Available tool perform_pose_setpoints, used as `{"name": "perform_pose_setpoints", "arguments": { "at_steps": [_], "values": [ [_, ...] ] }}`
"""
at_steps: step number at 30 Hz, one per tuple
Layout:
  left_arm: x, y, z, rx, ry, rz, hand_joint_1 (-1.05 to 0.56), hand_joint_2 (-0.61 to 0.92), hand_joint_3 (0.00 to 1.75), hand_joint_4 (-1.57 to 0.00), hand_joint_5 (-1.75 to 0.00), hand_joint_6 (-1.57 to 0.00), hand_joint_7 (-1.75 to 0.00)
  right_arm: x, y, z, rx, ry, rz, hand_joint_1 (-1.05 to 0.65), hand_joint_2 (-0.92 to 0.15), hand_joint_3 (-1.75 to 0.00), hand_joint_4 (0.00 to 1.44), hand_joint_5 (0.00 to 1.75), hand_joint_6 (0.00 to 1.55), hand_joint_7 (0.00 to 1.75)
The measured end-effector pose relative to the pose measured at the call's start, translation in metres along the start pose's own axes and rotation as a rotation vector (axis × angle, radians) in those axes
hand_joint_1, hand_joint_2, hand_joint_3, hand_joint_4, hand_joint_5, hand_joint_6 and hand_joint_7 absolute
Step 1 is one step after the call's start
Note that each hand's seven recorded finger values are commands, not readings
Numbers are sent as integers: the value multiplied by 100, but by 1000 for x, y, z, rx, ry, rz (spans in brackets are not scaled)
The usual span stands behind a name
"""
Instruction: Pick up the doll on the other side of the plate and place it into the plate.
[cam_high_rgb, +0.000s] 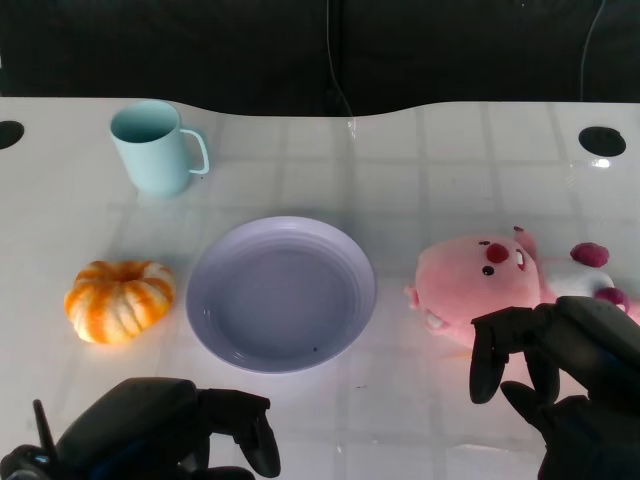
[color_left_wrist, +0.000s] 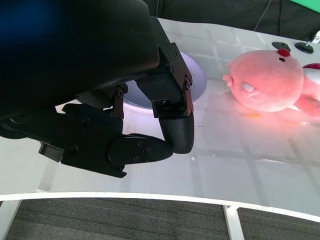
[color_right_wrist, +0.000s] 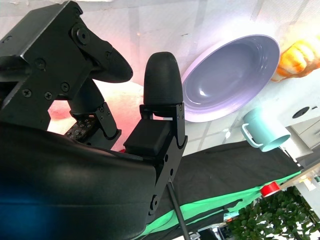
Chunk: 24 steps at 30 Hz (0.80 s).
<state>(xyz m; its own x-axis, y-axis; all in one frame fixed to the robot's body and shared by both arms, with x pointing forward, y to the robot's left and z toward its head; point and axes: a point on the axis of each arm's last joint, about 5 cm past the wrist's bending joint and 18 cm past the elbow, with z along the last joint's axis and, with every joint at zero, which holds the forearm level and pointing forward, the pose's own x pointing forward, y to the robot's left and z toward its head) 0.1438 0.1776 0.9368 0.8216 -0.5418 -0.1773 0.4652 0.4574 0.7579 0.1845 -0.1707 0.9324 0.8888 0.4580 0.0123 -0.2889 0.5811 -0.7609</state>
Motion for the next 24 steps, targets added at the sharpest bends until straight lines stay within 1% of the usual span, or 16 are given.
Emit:
{"name": "perform_pose_setpoints", "arguments": {
  "at_steps": [24],
  "values": [
    [0,0,0,3,1,-3,-32,92,40,-65,-145,-71,-93,0,0,0,-1,-1,-1,-2,-26,-135,92,169,92,120]
  ]
}}
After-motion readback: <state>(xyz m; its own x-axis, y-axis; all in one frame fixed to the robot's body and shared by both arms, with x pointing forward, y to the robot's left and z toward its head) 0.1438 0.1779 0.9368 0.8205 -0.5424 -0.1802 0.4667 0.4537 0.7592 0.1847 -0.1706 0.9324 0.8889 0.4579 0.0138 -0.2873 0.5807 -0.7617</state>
